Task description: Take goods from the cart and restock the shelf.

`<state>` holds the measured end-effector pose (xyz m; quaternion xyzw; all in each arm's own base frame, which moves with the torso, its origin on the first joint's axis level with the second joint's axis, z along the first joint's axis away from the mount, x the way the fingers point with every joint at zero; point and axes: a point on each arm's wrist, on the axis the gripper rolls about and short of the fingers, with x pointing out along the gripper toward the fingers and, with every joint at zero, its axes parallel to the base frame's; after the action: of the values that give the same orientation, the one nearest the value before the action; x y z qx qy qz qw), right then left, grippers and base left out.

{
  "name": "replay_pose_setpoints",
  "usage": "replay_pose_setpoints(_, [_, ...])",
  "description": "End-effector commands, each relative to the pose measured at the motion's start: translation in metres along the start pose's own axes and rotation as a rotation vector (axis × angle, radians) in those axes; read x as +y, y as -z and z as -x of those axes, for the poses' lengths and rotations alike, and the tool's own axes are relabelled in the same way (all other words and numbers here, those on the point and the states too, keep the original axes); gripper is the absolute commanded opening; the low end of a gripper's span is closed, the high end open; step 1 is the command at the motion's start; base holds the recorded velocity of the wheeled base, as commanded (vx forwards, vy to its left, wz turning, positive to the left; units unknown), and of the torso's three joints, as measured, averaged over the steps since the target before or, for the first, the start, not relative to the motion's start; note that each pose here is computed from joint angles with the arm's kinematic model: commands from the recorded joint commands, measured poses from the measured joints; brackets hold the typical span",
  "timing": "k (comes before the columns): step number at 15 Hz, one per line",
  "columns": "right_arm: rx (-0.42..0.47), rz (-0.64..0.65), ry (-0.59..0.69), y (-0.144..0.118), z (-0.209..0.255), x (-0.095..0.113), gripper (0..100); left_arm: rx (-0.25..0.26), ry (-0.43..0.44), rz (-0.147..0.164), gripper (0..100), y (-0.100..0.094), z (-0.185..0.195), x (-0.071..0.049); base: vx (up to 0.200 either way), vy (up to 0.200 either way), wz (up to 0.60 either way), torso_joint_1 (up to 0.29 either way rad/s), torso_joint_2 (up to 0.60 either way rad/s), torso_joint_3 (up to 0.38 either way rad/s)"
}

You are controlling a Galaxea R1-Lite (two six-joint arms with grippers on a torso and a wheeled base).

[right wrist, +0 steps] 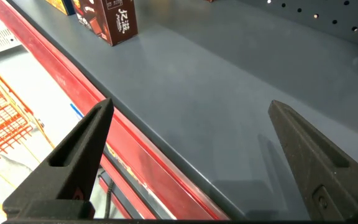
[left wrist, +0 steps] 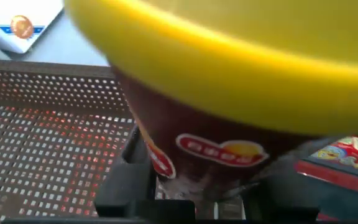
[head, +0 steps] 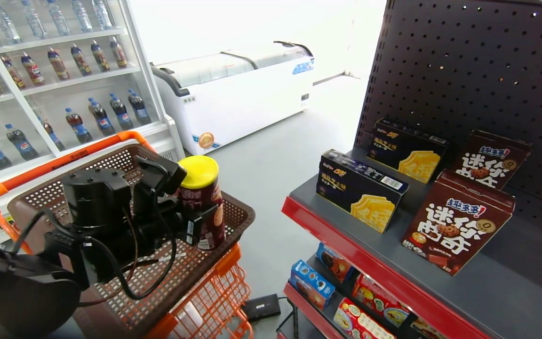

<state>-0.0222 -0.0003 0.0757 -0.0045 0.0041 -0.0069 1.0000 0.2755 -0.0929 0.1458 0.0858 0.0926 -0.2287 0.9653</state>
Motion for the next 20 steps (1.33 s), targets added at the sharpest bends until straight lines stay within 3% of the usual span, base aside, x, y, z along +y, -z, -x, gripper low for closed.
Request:
replay_pose_setpoints(1, [0.001, 0.0, 0.0, 0.0, 0.0, 0.0, 100, -0.088, 0.067, -0.015, 0, -0.038, 0.036, -0.004, 0.0, 0.0, 0.0, 0.0, 0.0, 0.0])
replay_pose_setpoints(3, [0.001, 0.0, 0.0, 0.0, 0.0, 0.0, 100, -0.102, 0.095, -0.017, 0, -0.045, 0.041, -0.008, 0.0, 0.0, 0.0, 0.0, 0.0, 0.0])
replay_pose_setpoints(4, [0.001, 0.0, 0.0, 0.0, 0.0, 0.0, 100, -0.161, 0.077, -0.028, 0, -0.056, 0.042, -0.007, 0.0, 0.0, 0.0, 0.0, 0.0, 0.0])
replay_pose_setpoints(6, [0.001, 0.0, 0.0, 0.0, 0.0, 0.0, 100, -0.202, 0.096, -0.037, 0, -0.065, 0.051, -0.013, 0.0, 0.0, 0.0, 0.0, 0.0, 0.0])
replay_pose_setpoints(8, [0.001, 0.0, 0.0, 0.0, 0.0, 0.0, 100, -0.235, 0.163, -0.047, 0, -0.073, 0.064, -0.031, 0.0, 0.0, 0.0, 0.0, 0.0, 0.0])
replay_pose_setpoints(11, [0.001, 0.0, 0.0, 0.0, 0.0, 0.0, 100, -0.238, 0.178, -0.043, 0, -0.082, 0.079, -0.032, 0.0, 0.0, 0.0, 0.0, 0.0, 0.0])
replay_pose_setpoints(15, [0.001, 0.0, 0.0, 0.0, 0.0, 0.0, 100, -0.296, 0.187, -0.049, 0, -0.095, 0.097, -0.032, 0.0, 0.0, 0.0, 0.0, 0.0, 0.0])
replay_pose_setpoints(16, [0.001, 0.0, 0.0, 0.0, 0.0, 0.0, 100, -0.314, 0.234, -0.008, 0, -0.098, 0.102, -0.034, 0.0, 0.0, 0.0, 0.0, 0.0, 0.0])
replay_pose_setpoints(17, [0.001, 0.0, 0.0, 0.0, 0.0, 0.0, 100, -0.324, 0.283, 0.008, 0, -0.099, 0.105, -0.034, 0.0, 0.0, 0.0, 0.0, 0.0, 0.0])
replay_pose_setpoints(18, [0.001, 0.0, 0.0, 0.0, 0.0, 0.0, 100, -0.349, 0.381, 0.007, 0, -0.102, 0.113, -0.034, 0.0, 0.0, 0.0, 0.0, 0.0, 0.0])
replay_pose_setpoints(20, [0.001, 0.0, 0.0, 0.0, 0.0, 0.0, 100, -0.323, 0.399, 0.015, 0, -0.093, 0.116, -0.034, 0.0, 0.0, 0.0, 0.0, 0.0, 0.0])
